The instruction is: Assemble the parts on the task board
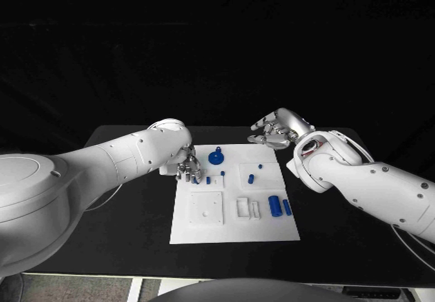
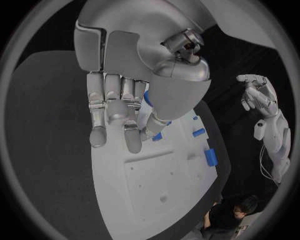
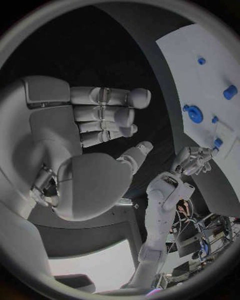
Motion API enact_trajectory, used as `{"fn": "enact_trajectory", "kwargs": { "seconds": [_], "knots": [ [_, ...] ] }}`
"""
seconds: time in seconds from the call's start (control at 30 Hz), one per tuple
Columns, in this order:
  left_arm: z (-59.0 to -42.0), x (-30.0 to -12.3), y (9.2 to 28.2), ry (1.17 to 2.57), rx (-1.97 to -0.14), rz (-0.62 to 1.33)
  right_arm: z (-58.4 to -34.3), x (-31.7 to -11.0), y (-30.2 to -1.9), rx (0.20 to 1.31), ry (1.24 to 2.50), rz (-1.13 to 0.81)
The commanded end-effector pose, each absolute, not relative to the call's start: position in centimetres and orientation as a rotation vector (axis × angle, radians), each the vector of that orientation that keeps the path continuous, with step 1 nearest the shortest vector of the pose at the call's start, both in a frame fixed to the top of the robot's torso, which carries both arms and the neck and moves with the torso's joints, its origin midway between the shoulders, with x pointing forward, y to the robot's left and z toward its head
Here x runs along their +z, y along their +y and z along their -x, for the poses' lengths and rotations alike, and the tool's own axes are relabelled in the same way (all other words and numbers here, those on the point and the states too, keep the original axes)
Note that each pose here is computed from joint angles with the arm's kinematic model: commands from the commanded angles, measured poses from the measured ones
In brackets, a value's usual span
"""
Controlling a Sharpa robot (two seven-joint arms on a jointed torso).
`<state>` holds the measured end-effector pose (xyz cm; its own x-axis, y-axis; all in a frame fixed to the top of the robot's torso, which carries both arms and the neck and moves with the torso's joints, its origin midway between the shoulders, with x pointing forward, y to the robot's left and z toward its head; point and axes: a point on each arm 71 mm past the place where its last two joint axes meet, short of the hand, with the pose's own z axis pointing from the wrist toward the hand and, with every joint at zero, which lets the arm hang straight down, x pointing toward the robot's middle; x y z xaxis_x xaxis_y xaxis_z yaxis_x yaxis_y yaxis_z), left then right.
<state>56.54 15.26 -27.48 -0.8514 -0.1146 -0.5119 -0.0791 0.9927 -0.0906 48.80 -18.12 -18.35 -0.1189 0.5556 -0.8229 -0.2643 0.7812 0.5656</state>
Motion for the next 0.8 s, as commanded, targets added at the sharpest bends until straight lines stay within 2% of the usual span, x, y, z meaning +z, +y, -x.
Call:
{"fn": "enact_trajectory", "kwargs": {
  "seconds": [0.03, 0.8],
  "knots": [
    [-56.02, -28.22, 14.66, 2.607, -0.108, 0.125, -48.77, -18.34, -18.04, 0.707, 1.545, -0.227],
    [-55.82, -28.44, 14.32, 2.610, -0.126, 0.140, -48.83, -18.39, -18.02, 0.706, 1.545, -0.227]
  ]
}}
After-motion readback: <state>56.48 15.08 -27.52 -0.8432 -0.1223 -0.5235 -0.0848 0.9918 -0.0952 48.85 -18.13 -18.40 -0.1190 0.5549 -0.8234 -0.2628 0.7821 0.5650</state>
